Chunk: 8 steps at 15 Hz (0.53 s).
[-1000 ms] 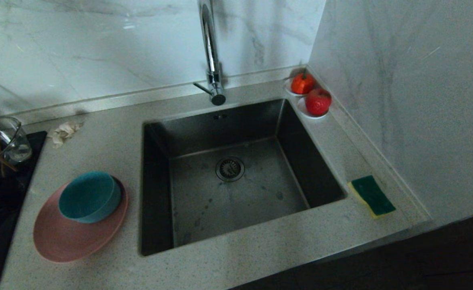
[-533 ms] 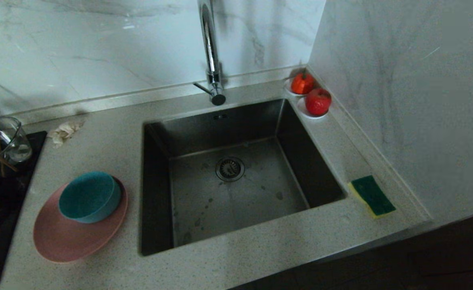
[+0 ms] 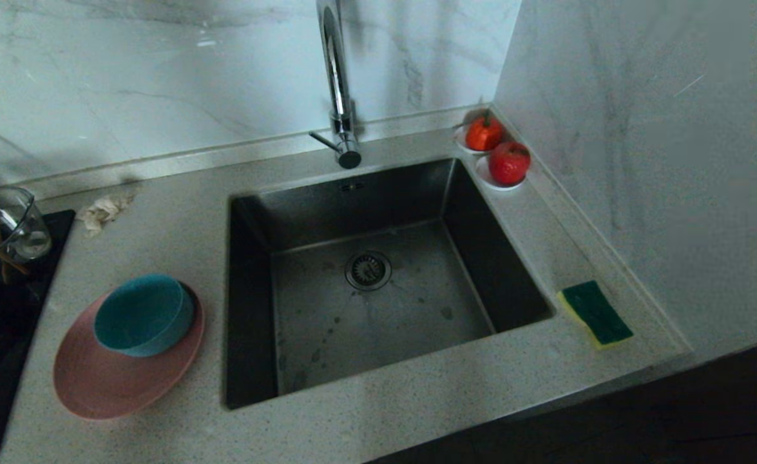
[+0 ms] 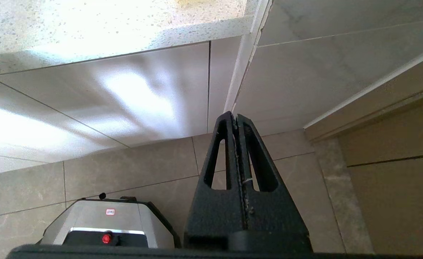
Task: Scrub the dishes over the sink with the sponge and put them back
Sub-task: Place the dish soap on the table
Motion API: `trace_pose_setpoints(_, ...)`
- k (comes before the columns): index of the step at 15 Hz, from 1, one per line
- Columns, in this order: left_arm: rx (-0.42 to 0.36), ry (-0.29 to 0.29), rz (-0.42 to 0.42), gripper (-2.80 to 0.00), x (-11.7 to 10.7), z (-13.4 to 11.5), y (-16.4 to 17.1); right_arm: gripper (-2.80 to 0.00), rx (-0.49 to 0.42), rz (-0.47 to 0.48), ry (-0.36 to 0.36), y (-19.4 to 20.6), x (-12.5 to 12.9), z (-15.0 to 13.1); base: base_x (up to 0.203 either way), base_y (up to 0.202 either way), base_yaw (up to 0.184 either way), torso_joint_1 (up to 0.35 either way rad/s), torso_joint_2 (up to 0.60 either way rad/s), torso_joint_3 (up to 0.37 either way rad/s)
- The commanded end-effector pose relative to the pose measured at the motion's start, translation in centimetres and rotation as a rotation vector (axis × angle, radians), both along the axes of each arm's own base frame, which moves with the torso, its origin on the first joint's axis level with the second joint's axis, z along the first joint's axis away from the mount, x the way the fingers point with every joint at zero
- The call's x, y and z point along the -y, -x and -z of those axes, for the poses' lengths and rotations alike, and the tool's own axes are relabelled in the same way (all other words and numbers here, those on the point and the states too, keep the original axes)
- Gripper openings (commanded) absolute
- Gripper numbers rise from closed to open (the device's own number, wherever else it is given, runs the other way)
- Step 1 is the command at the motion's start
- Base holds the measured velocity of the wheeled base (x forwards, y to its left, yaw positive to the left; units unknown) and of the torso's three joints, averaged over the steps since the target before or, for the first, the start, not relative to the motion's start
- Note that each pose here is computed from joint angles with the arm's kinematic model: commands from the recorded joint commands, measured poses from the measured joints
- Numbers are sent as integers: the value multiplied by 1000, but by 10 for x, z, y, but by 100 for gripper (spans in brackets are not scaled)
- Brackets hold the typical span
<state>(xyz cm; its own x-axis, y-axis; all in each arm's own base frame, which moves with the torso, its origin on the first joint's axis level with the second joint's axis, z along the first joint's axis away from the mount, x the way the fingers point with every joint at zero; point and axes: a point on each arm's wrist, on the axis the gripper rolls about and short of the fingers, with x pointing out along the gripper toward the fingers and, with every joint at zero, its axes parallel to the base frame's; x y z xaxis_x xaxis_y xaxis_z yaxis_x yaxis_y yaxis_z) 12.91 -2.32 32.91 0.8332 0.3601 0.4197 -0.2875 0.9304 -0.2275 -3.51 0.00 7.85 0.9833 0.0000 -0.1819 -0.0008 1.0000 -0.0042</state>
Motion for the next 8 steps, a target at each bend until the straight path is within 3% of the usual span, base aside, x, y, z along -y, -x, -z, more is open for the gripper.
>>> trace_pose_setpoints(1, -65, -3, -48, -280, 10, 12, -47, -280, -3, 0, 0, 0, 0, 0, 0, 0, 0, 0, 0, 0)
trace_pose_setpoints(8, -40, 10, -291, -280, -27, 28, -102, -280, -4, 0, 0, 0, 0, 0, 0, 0, 0, 0, 0, 0)
